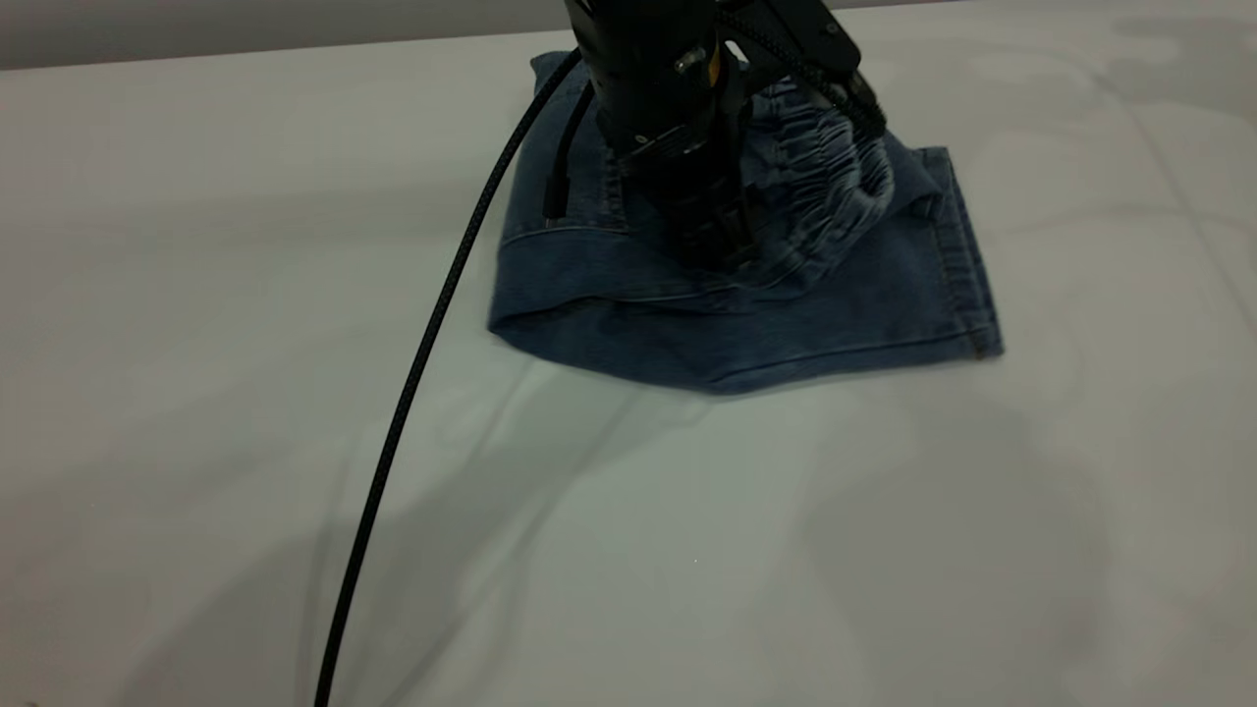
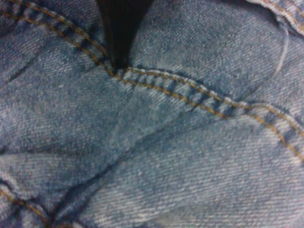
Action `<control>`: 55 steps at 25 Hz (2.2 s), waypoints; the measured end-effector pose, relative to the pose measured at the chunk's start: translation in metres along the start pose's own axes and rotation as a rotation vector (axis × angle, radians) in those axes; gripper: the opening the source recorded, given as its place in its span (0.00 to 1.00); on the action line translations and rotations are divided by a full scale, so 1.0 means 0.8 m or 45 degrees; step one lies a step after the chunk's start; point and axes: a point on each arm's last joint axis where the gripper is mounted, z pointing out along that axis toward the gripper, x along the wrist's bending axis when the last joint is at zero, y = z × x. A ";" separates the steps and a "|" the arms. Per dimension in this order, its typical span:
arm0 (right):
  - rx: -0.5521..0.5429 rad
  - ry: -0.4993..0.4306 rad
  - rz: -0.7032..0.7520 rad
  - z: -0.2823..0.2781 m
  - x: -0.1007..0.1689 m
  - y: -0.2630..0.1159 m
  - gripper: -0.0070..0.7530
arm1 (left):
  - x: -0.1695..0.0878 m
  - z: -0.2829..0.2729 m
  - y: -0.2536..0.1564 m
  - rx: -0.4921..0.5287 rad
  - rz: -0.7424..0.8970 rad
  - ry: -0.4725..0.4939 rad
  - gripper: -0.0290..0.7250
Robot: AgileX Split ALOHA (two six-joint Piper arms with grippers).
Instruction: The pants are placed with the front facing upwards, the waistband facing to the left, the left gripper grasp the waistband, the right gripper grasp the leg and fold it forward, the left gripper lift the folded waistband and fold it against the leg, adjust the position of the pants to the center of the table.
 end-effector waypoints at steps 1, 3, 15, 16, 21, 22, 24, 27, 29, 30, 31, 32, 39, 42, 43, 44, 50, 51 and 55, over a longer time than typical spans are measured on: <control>0.000 0.000 -0.001 0.000 0.000 0.000 0.68 | 0.000 0.000 -0.001 0.014 0.027 -0.003 0.78; 0.000 0.000 -0.003 0.000 0.000 0.000 0.68 | 0.000 0.000 -0.002 0.023 0.050 -0.005 0.77; -0.105 0.025 -0.042 -0.033 0.013 0.014 0.68 | 0.036 -0.038 0.035 0.044 -0.172 0.079 0.76; -0.115 0.037 -0.043 -0.037 0.017 0.015 0.68 | 0.040 -0.044 0.038 0.056 -0.209 0.086 0.76; -0.173 0.051 -0.070 -0.069 0.039 0.019 0.67 | 0.068 -0.089 0.061 0.069 -0.319 0.140 0.76; -0.190 0.053 -0.074 -0.079 0.044 0.020 0.66 | 0.074 -0.100 0.066 0.066 -0.351 0.152 0.76; -0.217 0.053 -0.099 -0.095 0.058 0.020 0.65 | 0.086 -0.122 0.073 0.065 -0.404 0.172 0.76; -0.249 0.069 -0.135 -0.122 0.080 0.017 0.63 | 0.101 -0.159 0.082 0.061 -0.457 0.198 0.76; -0.268 0.081 -0.152 -0.142 0.093 0.013 0.63 | 0.112 -0.186 0.091 -0.001 -0.491 0.223 0.76; -0.268 0.089 -0.153 -0.149 0.095 0.010 0.63 | 0.117 -0.200 0.094 -0.044 -0.509 0.230 0.76; -0.274 0.099 -0.160 -0.159 0.101 0.007 0.63 | 0.123 -0.221 0.098 -0.105 -0.543 0.235 0.76; -0.286 0.104 -0.161 -0.171 0.105 0.003 0.63 | 0.128 -0.241 0.101 -0.159 -0.560 0.249 0.76; -0.376 0.136 -0.183 -0.260 0.127 -0.031 0.63 | 0.149 -0.355 0.090 -0.377 -0.647 0.318 0.76; -0.423 0.156 -0.190 -0.301 0.134 -0.052 0.63 | 0.154 -0.411 0.078 -0.484 -0.676 0.349 0.76; -0.446 0.163 -0.194 -0.317 0.137 -0.060 0.63 | 0.155 -0.425 0.074 -0.511 -0.685 0.353 0.76; -0.465 0.180 -0.196 -0.332 0.140 -0.069 0.63 | 0.155 -0.442 0.069 -0.543 -0.694 0.356 0.76; -0.538 0.271 -0.208 -0.398 0.155 -0.130 0.63 | 0.145 -0.536 0.034 -0.734 -0.700 0.290 0.76; -0.547 0.281 -0.209 -0.407 0.157 -0.142 0.63 | 0.141 -0.550 0.026 -0.757 -0.693 0.270 0.76; -0.557 0.329 -0.229 -0.429 0.162 -0.186 0.63 | 0.123 -0.593 -0.015 -0.786 -0.697 0.221 0.76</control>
